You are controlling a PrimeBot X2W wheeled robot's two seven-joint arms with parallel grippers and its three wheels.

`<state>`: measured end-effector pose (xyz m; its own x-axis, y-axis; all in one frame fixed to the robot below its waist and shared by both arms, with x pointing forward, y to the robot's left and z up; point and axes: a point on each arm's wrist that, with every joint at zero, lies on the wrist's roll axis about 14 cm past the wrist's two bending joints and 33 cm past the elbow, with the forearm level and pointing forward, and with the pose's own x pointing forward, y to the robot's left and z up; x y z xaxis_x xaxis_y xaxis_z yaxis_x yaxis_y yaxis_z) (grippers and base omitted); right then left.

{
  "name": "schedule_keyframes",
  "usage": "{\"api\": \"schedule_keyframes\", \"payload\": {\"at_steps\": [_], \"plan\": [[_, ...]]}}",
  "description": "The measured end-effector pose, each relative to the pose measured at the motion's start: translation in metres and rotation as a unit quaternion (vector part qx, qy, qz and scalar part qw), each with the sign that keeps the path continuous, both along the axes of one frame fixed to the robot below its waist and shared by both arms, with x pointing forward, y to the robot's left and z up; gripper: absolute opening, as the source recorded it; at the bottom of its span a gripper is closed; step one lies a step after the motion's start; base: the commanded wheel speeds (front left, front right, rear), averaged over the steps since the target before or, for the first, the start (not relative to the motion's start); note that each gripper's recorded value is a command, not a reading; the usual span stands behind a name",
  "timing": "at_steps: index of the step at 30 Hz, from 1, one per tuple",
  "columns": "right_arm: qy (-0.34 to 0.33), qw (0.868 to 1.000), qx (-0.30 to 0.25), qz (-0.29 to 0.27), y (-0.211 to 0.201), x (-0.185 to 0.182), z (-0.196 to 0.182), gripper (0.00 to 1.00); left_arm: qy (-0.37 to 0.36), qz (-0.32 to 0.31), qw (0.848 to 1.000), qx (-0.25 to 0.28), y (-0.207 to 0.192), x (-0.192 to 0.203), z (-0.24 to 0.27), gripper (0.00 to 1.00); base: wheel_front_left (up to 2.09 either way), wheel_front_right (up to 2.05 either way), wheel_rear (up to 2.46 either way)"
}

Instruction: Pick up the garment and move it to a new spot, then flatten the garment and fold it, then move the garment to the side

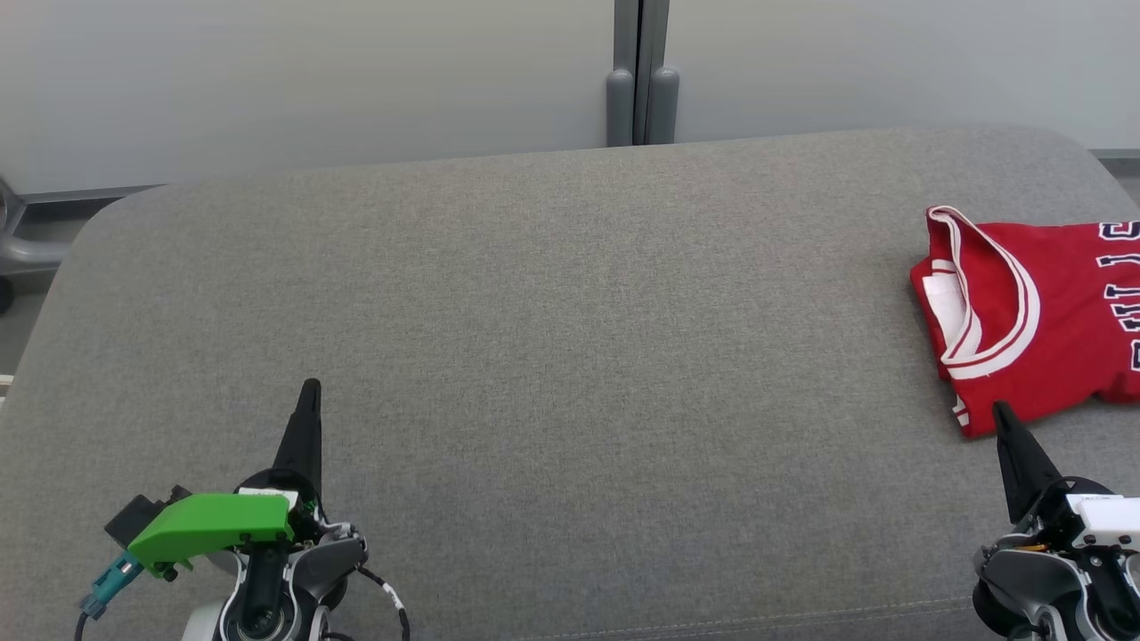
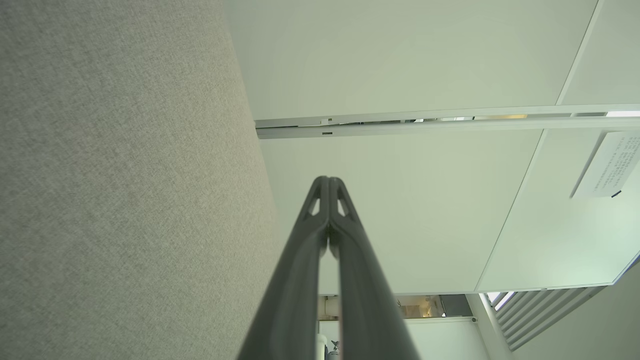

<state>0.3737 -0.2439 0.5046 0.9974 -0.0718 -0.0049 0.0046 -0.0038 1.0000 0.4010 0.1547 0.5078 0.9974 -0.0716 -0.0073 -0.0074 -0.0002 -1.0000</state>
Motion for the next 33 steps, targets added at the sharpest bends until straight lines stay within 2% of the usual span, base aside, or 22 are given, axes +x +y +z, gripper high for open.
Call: {"api": "schedule_keyframes", "payload": {"at_steps": [33], "plan": [[0.0, 1.0, 0.0, 0.0, 0.0, 0.0, 0.0, 0.0, 0.0, 0.0, 1.0, -0.001, 0.0, 0.0, 0.0001, 0.0, 0.0, 0.0, 0.0]]}}
